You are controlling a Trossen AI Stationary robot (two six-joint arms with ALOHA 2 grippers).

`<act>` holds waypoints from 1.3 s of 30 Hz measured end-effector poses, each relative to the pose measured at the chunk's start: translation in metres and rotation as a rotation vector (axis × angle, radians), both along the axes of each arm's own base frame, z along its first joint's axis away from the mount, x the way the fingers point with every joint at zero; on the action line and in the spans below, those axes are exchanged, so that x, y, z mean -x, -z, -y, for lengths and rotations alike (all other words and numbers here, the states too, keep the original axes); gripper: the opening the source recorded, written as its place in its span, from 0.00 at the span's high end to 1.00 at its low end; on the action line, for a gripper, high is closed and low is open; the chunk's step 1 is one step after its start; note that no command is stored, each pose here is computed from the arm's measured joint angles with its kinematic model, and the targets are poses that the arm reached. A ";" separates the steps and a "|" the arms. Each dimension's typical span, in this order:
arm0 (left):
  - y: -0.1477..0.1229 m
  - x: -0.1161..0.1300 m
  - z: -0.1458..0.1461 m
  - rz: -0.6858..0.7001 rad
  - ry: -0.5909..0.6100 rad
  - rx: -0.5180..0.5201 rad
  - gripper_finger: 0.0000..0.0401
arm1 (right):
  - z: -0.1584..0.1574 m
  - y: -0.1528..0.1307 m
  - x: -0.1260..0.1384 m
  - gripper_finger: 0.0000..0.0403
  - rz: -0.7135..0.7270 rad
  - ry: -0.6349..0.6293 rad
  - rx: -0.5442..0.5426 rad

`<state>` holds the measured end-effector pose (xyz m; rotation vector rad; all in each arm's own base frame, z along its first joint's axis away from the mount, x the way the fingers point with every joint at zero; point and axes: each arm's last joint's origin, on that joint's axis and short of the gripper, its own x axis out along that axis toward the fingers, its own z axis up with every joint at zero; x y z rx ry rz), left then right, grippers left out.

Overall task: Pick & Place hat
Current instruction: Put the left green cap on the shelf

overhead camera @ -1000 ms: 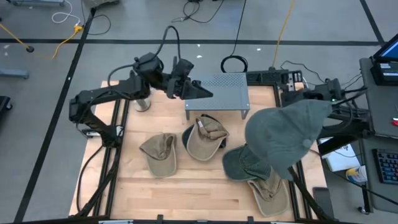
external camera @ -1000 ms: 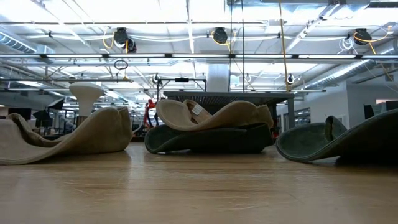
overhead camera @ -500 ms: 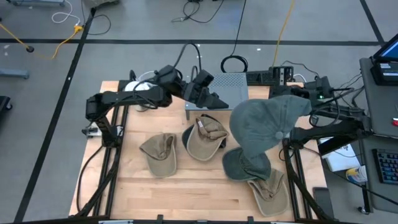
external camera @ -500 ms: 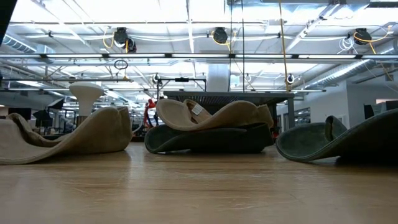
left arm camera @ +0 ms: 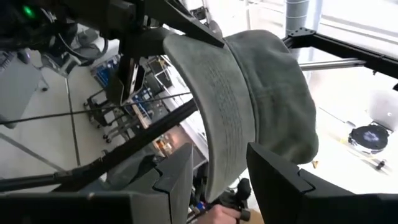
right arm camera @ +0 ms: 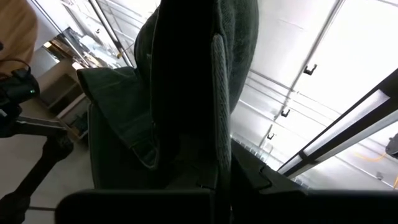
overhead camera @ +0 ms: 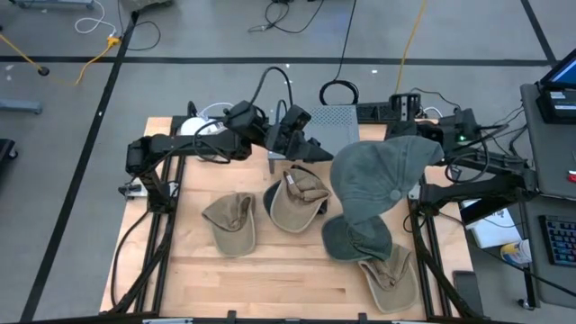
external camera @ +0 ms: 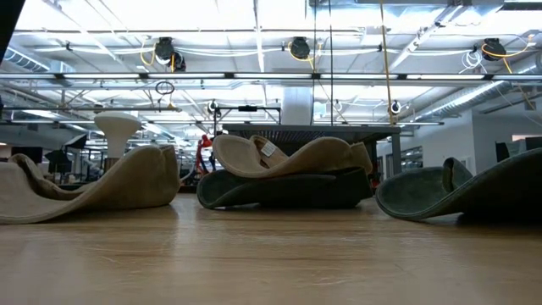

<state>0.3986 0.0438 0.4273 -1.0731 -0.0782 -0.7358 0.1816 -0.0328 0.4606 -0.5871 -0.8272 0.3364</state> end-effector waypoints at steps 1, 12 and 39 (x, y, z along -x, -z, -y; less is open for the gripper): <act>0.000 0.000 0.001 0.002 -0.004 -0.001 0.62 | 0.000 0.001 -0.001 0.99 -0.003 0.000 -0.001; 0.000 -0.001 0.013 -0.001 0.034 -0.016 0.62 | 0.004 0.007 -0.014 0.99 -0.037 0.000 -0.011; -0.021 0.022 -0.007 0.095 0.057 -0.085 0.98 | 0.009 0.012 -0.011 0.73 -0.324 -0.041 -0.534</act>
